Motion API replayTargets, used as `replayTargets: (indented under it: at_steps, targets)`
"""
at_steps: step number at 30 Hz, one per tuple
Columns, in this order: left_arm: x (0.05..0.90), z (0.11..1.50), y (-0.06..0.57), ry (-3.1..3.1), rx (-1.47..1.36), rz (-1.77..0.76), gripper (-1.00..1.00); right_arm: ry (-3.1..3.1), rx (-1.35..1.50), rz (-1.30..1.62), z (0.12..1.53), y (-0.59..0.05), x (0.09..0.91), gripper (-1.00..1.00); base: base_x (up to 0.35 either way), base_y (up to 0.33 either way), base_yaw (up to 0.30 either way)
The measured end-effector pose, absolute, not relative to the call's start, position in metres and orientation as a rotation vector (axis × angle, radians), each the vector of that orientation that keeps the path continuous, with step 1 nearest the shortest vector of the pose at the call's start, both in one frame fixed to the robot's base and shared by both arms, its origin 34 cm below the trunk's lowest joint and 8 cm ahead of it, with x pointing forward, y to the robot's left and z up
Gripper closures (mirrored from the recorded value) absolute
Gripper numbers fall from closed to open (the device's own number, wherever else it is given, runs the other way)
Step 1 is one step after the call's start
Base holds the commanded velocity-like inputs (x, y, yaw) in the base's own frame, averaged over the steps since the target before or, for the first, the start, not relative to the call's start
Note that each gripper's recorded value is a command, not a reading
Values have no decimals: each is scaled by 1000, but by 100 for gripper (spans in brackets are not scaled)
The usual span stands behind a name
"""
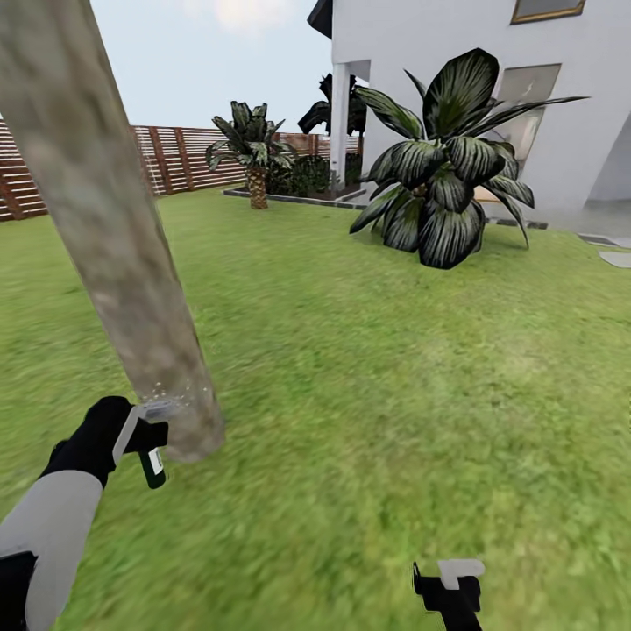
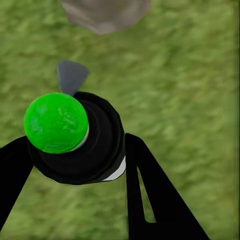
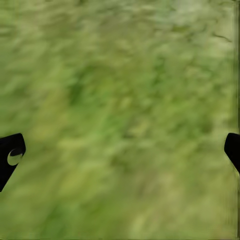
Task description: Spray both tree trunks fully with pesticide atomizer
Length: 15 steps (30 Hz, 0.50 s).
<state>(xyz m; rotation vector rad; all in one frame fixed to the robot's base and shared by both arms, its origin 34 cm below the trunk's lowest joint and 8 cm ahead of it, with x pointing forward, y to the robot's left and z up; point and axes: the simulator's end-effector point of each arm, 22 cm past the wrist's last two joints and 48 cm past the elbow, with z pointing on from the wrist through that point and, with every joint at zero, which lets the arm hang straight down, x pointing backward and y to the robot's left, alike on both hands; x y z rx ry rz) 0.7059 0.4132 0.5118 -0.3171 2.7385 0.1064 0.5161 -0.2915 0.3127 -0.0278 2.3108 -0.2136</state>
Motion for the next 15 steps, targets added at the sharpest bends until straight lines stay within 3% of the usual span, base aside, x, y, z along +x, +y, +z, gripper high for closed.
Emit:
replayTargets:
  at_steps: [6,10,15]
  targets:
    - [704,513,424,2736,-324,132,100,2311,-28,-214,313,-291,516,-100,111,-239,21]
    - [686,502,446,2762,-353,172,100,2312,-28,-213,312,-291,516,-100,-50,-195,236]
    - [656,476,451,2812,-358,189,100,2312,-28,-211,312,-290,516,-100,-5,-21,274]
